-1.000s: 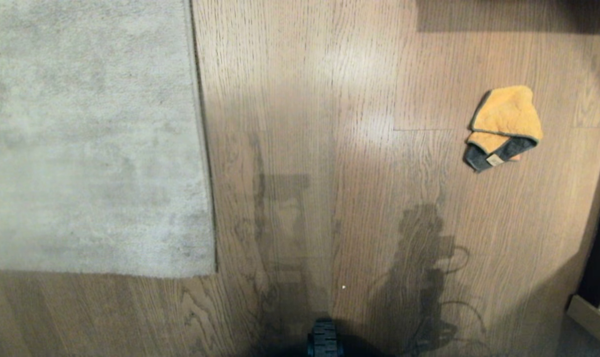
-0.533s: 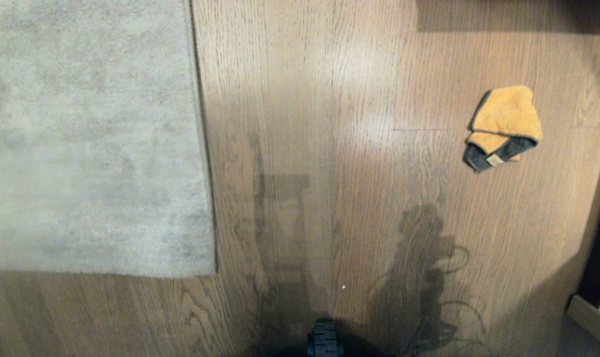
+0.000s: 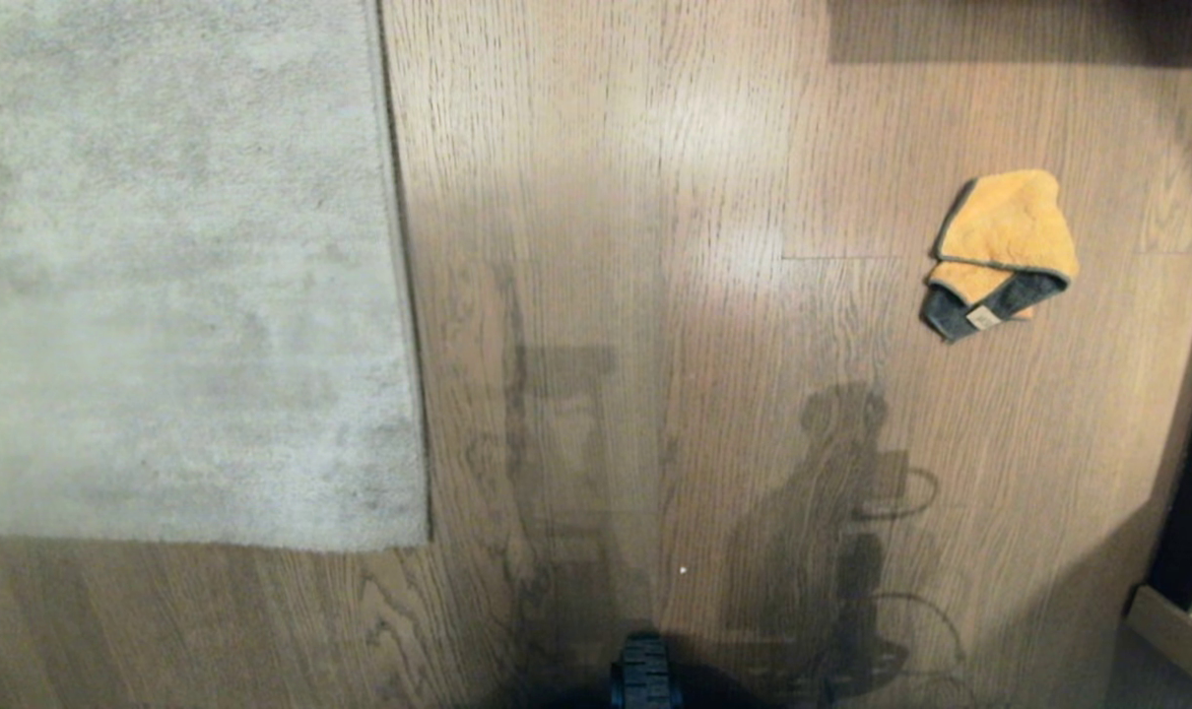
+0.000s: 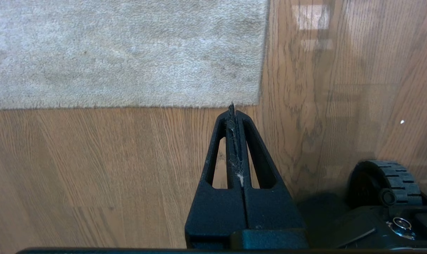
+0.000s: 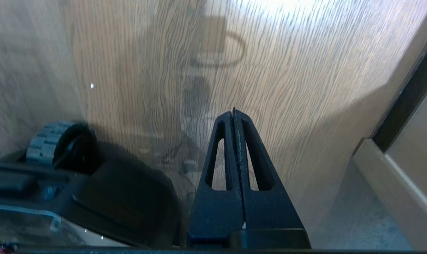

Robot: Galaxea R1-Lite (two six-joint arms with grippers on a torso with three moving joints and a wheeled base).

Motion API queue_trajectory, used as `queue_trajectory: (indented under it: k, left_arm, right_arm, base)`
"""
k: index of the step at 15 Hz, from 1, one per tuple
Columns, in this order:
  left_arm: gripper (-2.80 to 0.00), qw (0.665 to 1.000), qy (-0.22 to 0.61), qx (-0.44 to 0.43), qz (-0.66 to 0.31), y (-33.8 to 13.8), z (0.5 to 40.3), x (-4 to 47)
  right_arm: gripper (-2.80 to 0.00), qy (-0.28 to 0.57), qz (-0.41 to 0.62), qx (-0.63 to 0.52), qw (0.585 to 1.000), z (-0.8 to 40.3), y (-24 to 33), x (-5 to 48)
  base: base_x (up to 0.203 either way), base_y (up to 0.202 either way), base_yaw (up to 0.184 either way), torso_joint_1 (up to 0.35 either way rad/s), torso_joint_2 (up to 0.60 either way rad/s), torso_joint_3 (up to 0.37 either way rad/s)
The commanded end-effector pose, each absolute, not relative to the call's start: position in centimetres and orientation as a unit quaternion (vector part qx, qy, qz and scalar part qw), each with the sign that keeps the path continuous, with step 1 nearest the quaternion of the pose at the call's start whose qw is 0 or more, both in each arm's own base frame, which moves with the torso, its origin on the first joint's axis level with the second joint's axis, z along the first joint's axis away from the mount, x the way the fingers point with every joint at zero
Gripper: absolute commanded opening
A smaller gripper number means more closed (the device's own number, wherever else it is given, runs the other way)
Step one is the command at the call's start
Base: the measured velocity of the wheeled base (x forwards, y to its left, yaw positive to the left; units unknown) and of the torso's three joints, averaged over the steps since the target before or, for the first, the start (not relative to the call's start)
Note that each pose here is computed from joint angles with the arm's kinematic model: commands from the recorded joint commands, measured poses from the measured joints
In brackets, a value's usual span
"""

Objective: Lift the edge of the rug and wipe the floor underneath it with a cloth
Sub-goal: Pick up the rag

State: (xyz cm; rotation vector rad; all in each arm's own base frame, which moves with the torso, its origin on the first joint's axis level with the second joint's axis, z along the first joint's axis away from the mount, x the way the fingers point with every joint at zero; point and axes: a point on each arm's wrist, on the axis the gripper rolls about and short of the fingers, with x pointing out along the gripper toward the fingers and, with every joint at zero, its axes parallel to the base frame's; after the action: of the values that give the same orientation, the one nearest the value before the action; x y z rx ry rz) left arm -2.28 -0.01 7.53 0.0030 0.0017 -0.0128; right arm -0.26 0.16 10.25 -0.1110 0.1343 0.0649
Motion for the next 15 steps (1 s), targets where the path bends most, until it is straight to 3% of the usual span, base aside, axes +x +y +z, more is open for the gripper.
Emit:
queue_trajectory:
  k: [1,15]
  left_arm:
    - [-2.80,1.000,0.001,0.002,-0.006,0.0,7.5,-2.3]
    - [-2.80,1.000,0.001,0.002,-0.006,0.0,7.5,-2.3]
  right_arm:
    - [-2.80,0.118,0.030,-0.051,0.991,12.0,0.1,1.9]
    - [-2.80,0.122,0.031,-0.109,0.986,20.3,-1.3,15.9]
  base:
    - [0.000,0.000,0.000,0.000,0.00,0.000]
    - [0.000,0.000,0.000,0.000,0.00,0.000]
